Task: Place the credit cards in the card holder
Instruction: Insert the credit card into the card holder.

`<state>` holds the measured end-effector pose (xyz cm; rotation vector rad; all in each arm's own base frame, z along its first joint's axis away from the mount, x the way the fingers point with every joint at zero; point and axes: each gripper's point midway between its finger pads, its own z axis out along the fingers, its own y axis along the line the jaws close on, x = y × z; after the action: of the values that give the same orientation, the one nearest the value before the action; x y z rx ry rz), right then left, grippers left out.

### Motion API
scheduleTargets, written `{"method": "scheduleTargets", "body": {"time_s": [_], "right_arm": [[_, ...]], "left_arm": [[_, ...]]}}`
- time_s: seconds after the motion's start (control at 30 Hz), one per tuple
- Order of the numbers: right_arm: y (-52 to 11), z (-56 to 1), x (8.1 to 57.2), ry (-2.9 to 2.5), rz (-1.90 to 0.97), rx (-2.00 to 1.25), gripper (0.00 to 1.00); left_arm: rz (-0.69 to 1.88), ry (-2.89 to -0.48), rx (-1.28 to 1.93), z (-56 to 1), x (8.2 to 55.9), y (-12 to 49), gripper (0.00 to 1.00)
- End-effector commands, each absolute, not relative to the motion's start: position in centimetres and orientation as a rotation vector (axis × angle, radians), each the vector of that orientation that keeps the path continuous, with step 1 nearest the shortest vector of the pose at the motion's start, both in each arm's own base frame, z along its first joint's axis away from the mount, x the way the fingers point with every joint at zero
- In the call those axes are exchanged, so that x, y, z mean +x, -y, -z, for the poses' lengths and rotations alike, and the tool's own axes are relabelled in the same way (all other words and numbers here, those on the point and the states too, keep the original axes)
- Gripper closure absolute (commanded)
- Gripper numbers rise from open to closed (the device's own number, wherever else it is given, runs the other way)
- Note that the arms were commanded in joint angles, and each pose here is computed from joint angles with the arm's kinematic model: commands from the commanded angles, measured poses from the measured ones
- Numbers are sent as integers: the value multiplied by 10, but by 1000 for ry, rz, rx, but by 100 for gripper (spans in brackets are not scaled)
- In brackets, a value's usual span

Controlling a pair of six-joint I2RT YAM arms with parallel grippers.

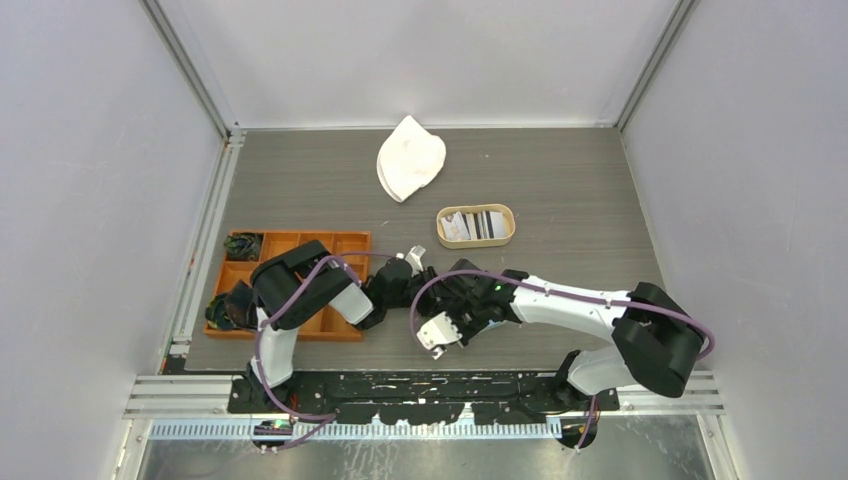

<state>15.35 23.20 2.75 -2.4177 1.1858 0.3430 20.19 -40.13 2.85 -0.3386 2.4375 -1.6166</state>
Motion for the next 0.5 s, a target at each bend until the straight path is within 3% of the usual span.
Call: {"method": "scheduleTargets", "body": {"time_s": [0.0, 0.47], "right_arm": [[-227, -35, 171, -1191, -208, -2434, 90], [-199, -38, 192, -1324, -123, -2435, 91]], "left_arm": [[1495, -2543, -345, 8, 195, 390, 77], [1488, -2547, -340, 8, 197, 386, 71]]}}
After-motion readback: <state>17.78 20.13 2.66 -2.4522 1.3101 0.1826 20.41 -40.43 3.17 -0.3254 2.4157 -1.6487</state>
